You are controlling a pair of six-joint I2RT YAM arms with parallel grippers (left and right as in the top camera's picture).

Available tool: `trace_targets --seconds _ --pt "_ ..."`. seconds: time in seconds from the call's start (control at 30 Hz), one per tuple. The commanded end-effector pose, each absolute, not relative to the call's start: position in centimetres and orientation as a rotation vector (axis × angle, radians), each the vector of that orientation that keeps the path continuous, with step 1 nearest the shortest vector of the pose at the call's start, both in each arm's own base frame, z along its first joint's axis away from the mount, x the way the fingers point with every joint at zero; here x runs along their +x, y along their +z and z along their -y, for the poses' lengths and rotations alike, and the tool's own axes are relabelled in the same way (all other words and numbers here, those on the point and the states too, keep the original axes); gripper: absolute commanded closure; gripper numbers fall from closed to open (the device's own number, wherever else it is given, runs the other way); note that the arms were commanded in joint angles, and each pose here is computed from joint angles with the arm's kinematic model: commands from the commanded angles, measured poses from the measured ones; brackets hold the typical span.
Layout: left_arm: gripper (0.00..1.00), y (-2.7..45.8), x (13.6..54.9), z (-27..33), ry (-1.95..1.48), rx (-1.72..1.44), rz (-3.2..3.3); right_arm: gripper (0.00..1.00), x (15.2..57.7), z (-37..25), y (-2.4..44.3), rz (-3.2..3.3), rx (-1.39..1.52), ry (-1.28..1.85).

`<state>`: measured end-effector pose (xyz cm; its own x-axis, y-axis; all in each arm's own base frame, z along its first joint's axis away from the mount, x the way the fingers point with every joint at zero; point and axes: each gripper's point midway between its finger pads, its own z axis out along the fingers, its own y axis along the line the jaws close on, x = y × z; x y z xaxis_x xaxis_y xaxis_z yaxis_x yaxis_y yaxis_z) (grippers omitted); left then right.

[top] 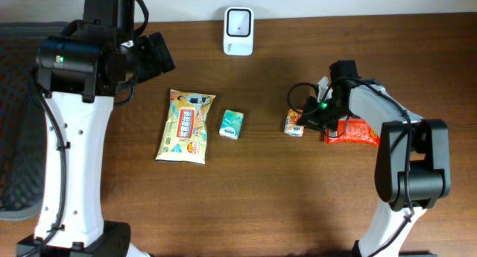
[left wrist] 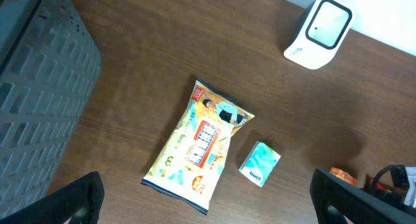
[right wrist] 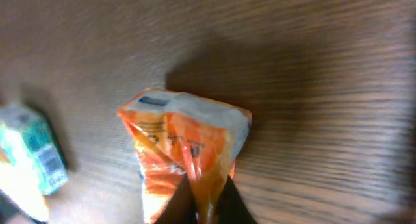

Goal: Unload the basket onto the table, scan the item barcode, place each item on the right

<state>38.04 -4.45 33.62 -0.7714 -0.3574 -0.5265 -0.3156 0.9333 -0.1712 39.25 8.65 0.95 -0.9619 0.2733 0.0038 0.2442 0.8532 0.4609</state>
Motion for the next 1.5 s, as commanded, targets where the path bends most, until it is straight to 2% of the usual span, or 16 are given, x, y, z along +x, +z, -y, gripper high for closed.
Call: trace_targets --seconds 0.0,0.13,0.33,0.43,0.47,0.53,0.63,0.67,0.8,0.83,0.93,1.07,1.17,1.3,1.33,1.47 --pt "0.01 33.8 37.9 4.4 -0.099 -0.466 -2.511 0.64 39.0 -5.9 -0.2 -2.999 0.506 0.491" --pt "0.01 33.8 37.9 4.4 -0.099 -0.466 -2.511 0.66 38.5 -4.1 3.7 -3.044 0.555 0.377" --pt "0.01 33.8 37.9 4.4 -0.099 -0.466 -2.511 0.62 38.3 -8.3 6.0 -3.082 0.292 0.413" --pt "0.01 33.8 37.9 4.4 -0.099 -0.466 -2.511 0.46 40.5 -14.8 7.0 -2.943 0.038 0.618" --pt "0.01 33.8 37.9 4.4 -0.099 -0.466 -2.511 0.35 40.7 -16.6 7.1 -2.909 -0.032 0.633" --pt "0.01 33.8 37.9 4.4 -0.1 -0.466 -2.511 0.01 41.0 -20.8 6.7 -2.85 -0.108 0.665" --pt "0.01 33.8 37.9 4.4 -0.099 -0.466 -2.511 0.01 41.1 -24.1 4.6 -2.852 0.02 0.677" --pt "0.01 33.8 37.9 4.4 -0.099 -0.466 -2.511 0.05 41.0 -24.8 3.4 -2.871 0.054 0.688" --pt "0.01 33.8 37.9 4.4 -0.099 -0.466 -2.511 0.45 39.7 -26.8 0.7 -2.929 0.009 0.743" --pt "0.01 33.8 37.9 4.4 -0.099 -0.466 -2.511 0.5 39.7 -26.8 0.7 -2.928 0.008 0.743" --pt "0.01 33.8 37.9 4.4 -0.099 -0.466 -2.511 0.5 39.9 -25.6 0.8 -2.936 -0.015 0.713" --pt "0.01 33.8 37.9 4.4 -0.099 -0.466 -2.511 0.5 40.0 -16.6 2.4 -3.019 0.156 0.148" --pt "0.01 33.8 37.9 4.4 -0.099 -0.466 -2.511 0.42 39.7 -14.9 5.5 -3.006 0.158 0.034" --pt "0.01 33.8 37.9 4.4 -0.099 -0.466 -2.511 0.41 40.0 -21.5 7.0 -2.957 -0.121 0.485" --pt "0.01 33.8 37.9 4.4 -0.099 -0.466 -2.511 0.42 40.0 -22.8 7.1 -2.93 -0.164 0.5" --pt "0.01 33.8 37.9 4.4 -0.099 -0.466 -2.511 0.65 38.6 -30.1 6.3 -2.833 -0.391 0.567"
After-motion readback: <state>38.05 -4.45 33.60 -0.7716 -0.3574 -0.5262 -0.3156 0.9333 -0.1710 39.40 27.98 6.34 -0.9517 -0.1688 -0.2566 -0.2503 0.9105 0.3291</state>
